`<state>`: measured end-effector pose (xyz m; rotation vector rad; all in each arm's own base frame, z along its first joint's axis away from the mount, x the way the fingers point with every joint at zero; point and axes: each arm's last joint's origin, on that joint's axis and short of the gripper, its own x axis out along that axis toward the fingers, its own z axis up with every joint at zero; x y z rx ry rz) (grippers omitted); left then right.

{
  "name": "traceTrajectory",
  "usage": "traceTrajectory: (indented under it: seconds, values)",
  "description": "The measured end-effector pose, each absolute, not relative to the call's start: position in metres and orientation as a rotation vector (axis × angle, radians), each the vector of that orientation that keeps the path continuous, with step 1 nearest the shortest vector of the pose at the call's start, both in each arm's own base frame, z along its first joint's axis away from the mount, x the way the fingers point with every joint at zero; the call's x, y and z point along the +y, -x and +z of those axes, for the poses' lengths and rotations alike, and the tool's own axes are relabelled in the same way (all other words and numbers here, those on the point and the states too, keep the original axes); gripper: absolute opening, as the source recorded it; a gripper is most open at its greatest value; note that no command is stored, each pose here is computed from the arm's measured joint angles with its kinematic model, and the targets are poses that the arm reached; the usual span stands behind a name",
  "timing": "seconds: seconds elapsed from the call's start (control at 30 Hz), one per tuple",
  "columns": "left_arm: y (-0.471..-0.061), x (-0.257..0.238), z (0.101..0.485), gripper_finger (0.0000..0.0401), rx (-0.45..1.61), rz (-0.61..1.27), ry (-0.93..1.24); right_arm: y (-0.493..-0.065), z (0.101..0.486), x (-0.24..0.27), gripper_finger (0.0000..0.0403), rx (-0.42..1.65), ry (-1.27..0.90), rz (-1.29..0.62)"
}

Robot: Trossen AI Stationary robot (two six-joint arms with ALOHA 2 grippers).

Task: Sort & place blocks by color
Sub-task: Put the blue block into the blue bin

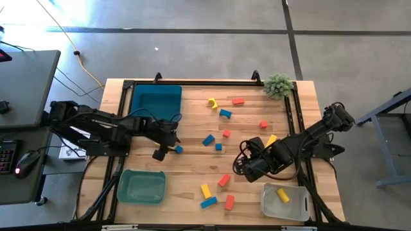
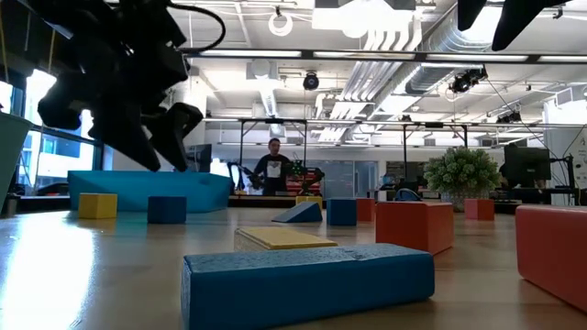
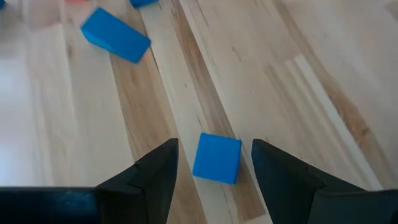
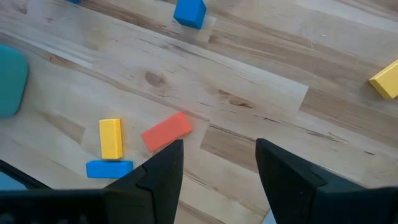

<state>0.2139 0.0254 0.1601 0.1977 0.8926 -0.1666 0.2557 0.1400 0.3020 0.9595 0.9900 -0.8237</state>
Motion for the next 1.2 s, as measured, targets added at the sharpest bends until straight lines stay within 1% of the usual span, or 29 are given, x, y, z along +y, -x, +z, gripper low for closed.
traceTrajectory:
  seconds: [0.67,1.13,1.2]
  values:
    - [-0.223,0.027,0.131,0.0193,1.014,-0.188,-0.204,-0.257,0.302,0.139,0.0189,0.952,-0.949,-0.829]
    - [-0.228,0.028,0.128,0.0192,0.988,-0.183,-0.21,-0.257,0.302,0.139,0.0189,0.943,-0.945,-0.832]
    - [-0.228,0.028,0.128,0.0187,0.989,-0.183,-0.21,-0.257,0.302,0.139,0.0189,0.943,-0.945,-0.832]
